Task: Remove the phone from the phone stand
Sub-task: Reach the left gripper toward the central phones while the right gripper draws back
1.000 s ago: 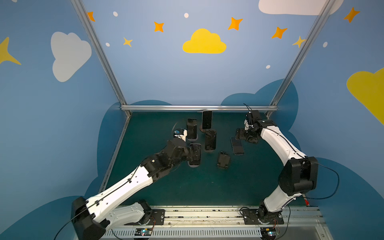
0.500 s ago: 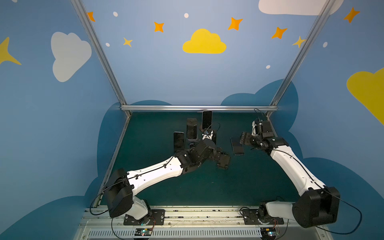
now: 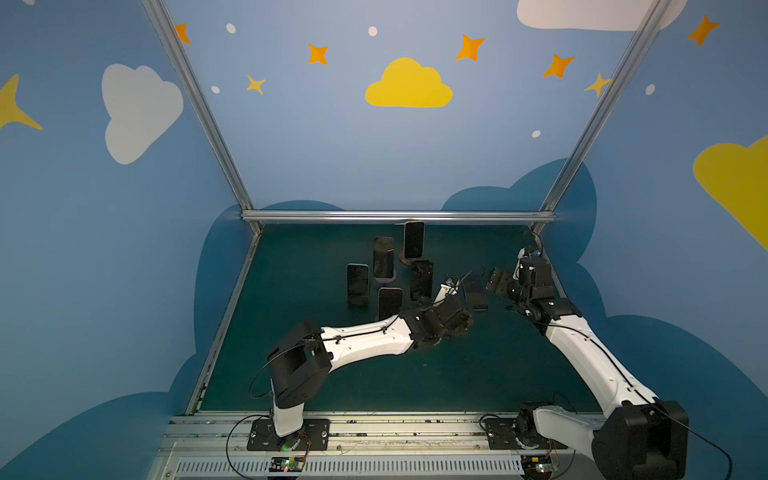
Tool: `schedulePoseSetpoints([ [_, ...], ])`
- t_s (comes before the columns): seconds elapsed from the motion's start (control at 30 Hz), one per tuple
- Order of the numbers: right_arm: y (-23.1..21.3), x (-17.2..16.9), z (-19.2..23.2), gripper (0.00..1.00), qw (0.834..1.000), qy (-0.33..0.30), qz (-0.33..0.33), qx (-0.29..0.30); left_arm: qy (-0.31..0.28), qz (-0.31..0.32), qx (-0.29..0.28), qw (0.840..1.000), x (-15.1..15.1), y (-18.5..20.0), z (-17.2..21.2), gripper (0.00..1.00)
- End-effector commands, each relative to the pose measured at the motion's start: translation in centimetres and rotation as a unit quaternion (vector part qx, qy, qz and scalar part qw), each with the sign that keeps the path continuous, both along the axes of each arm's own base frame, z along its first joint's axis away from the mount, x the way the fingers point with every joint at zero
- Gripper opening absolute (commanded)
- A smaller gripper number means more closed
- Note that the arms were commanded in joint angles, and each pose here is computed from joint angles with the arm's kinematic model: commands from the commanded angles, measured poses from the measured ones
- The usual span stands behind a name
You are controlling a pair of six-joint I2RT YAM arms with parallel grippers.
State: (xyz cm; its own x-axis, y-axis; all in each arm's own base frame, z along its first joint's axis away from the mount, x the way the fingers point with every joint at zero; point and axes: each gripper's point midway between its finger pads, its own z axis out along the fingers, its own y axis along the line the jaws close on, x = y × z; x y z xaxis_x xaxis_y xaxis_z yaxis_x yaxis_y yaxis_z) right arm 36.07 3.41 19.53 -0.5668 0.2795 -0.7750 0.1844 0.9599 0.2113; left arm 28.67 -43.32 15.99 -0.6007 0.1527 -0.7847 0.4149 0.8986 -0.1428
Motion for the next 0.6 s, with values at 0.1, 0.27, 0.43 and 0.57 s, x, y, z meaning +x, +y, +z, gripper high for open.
schedulePoseSetpoints([
  [0.1, -0.5, 0.1, 1.7, 0.97, 1.000, -0.024, -0.012, 0.014, 0.030, 0.031, 0.047, 0.998, 0.8, 0.3, -2.4, 1.00],
  [0.27, -0.5, 0.0, 1.5, 0.97, 1.000, -0.021, -0.010, 0.018, 0.063, 0.046, 0.061, 0.995, 1.0, 0.7, -4.0, 1.00],
  [0.43, -0.5, 0.0, 1.5, 0.97, 0.999, -0.022, -0.010, 0.021, 0.095, 0.032, 0.050, 0.994, 0.9, 0.2, -5.4, 1.00],
  [0.57, -0.6, 0.0, 1.4, 0.97, 0.999, -0.023, -0.013, 0.019, 0.095, 0.024, 0.055, 0.994, 1.0, -0.2, -6.6, 1.00],
])
